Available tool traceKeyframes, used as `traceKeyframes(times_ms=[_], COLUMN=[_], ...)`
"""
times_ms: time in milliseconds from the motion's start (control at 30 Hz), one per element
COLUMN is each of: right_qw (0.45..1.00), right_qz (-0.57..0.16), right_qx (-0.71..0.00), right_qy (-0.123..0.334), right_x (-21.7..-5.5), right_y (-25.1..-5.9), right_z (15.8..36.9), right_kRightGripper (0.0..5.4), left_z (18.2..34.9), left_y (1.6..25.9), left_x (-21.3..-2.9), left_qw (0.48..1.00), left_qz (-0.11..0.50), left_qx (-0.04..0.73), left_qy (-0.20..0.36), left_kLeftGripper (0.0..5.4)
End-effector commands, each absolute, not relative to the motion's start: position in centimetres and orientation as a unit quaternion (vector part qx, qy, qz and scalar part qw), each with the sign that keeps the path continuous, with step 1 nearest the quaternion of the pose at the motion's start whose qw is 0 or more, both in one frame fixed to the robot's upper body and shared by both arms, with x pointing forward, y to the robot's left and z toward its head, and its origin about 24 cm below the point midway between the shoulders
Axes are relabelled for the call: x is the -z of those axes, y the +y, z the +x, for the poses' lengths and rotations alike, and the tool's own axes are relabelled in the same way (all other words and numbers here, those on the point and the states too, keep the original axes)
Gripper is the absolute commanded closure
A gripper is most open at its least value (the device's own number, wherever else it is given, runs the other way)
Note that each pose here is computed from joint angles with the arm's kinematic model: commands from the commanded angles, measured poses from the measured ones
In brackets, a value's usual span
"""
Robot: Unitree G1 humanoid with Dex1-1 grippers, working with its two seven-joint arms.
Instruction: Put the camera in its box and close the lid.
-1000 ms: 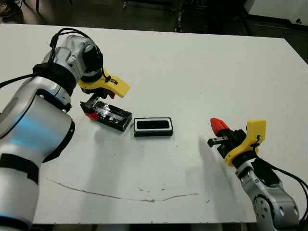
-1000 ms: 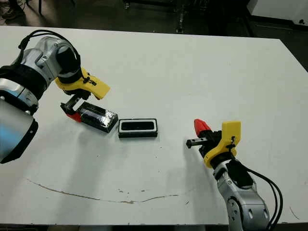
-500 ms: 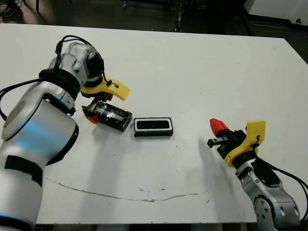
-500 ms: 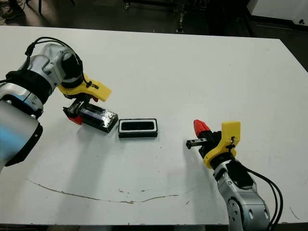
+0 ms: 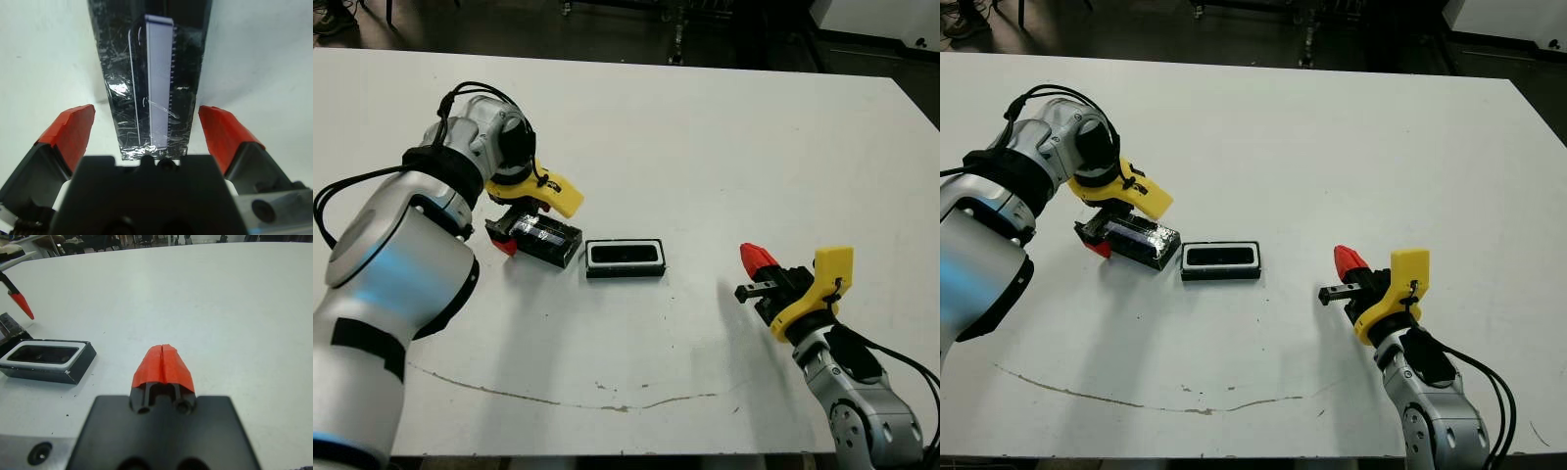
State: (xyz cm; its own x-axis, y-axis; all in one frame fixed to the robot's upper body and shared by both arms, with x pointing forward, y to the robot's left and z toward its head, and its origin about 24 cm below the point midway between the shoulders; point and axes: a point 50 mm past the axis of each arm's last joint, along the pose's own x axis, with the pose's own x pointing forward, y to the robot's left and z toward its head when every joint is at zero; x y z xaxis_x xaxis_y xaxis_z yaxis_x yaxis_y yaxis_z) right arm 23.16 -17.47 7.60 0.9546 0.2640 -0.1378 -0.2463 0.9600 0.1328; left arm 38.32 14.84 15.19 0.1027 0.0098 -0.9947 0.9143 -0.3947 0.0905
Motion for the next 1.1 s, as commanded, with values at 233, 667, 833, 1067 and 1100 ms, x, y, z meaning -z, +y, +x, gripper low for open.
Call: traceKeyframes(times_ms=[233,667,833,1067,1100], right_qw=[0.987,0.988,0.988,0.988,0.988], right_qz=[0.057,0.056,0.059,0.059,0.059], right_qx=[-0.124,-0.117,-0.119,-0.115,-0.114], right_qy=[0.085,0.086,0.084,0.088,0.09], right_x=[-7.3,-7.2,-7.1,-7.2,-7.1], right_y=[-17.9,-18.1,-18.0,-18.0,-18.0], right_z=[22.8,22.5,22.6,22.6,22.6], right_kRightGripper=[5.4,5.4,5.4,5.4,5.4], left_z=[38.4,37.4,37.1,37.0,37.0], left_y=[15.2,15.4,15.6,15.5,15.5], left_x=[-13.8,-11.7,-11.8,-11.9,-11.9], left_qw=[0.434,0.41,0.437,0.407,0.405], left_qz=[0.602,0.571,0.514,0.523,0.524], left_qx=[0.516,0.555,0.571,0.578,0.578], left_qy=[0.429,0.444,0.468,0.475,0.477], left_kLeftGripper=[0.02,0.82,1.55,2.23,2.23])
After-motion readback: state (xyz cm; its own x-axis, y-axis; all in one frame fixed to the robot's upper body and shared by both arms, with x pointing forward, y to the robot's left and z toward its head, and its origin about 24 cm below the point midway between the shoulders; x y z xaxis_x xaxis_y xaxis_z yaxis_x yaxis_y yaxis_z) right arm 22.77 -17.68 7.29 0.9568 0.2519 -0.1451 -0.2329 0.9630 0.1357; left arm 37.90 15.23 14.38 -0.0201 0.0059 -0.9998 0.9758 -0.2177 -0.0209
